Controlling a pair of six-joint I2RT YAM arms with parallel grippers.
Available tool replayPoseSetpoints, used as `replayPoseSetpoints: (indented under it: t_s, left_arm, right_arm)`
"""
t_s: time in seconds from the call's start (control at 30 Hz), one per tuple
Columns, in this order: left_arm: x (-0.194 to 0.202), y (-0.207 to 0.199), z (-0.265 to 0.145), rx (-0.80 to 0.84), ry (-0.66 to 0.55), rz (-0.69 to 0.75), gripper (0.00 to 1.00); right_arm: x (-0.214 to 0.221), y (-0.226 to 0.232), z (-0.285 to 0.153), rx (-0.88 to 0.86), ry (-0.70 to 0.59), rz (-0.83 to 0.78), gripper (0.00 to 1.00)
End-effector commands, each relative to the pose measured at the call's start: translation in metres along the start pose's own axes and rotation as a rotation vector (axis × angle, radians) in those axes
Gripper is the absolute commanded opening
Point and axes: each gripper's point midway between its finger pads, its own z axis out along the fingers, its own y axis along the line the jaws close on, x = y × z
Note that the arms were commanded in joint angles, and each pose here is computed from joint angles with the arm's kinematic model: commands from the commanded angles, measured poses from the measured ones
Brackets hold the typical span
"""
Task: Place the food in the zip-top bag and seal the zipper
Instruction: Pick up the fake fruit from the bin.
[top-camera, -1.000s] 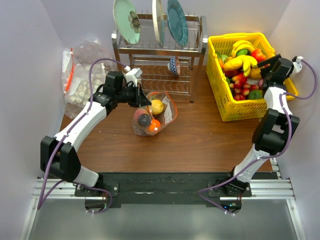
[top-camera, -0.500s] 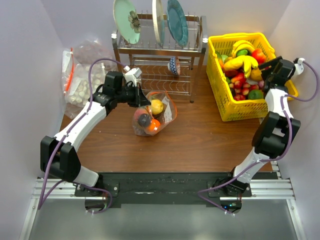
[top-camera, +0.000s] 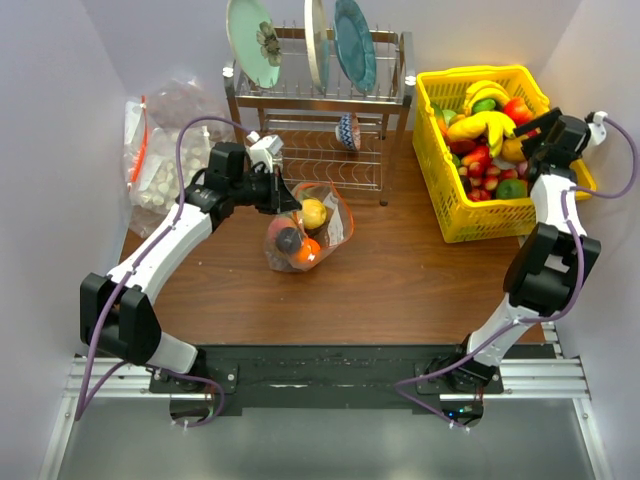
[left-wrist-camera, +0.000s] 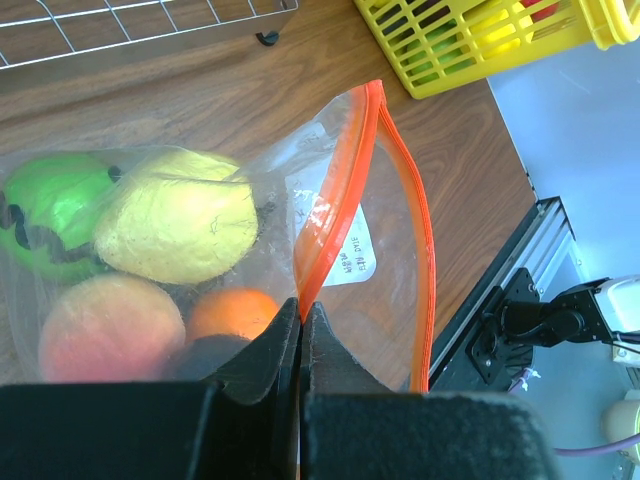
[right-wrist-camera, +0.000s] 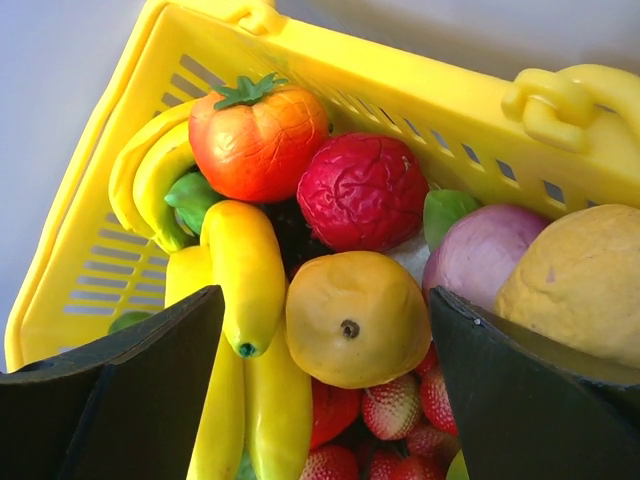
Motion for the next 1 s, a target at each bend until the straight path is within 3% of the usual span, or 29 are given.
replayPoseSetpoints:
  t_s: [0.0, 0.13, 0.27, 0.37, 0.67, 0.97]
  left_arm:
    - [-0.014, -0.007, -0.010, 0.016, -0.060, 0.049, 0.00]
    - [-0.014, -0.007, -0.010, 0.016, -0.060, 0.050, 0.00]
    - [-0.014, -0.006, -0.010, 0.013, -0.061, 0.049, 0.00]
    - [-0.015, -0.005, -0.011, 0.012, -0.062, 0.049, 0.00]
    - [-0.015, -0.006, -0.011, 0.019, -0.062, 0.046, 0.00]
    - [-0.015, -0.008, -0.010, 0.027, -0.061, 0.041, 0.00]
  right_arm:
    - [0.021, -0.076, 0.015, 0.252, 0.062, -0.030, 0.86]
    - [0.029, -0.084, 0.021, 0.287, 0.089, -0.024, 0.72]
    - [0.021, -0.083, 0.012, 0.288, 0.053, -0.012, 0.52]
    - [0.011, -0.078, -0.005, 0.272, 0.020, -0.018, 0.46]
    - [-0.029, -0.051, -0.086, 0.187, -0.103, -0.036, 0.47]
    - [-0.013, 0.006, -0.148, -0.095, -0.001, 0.000, 0.46]
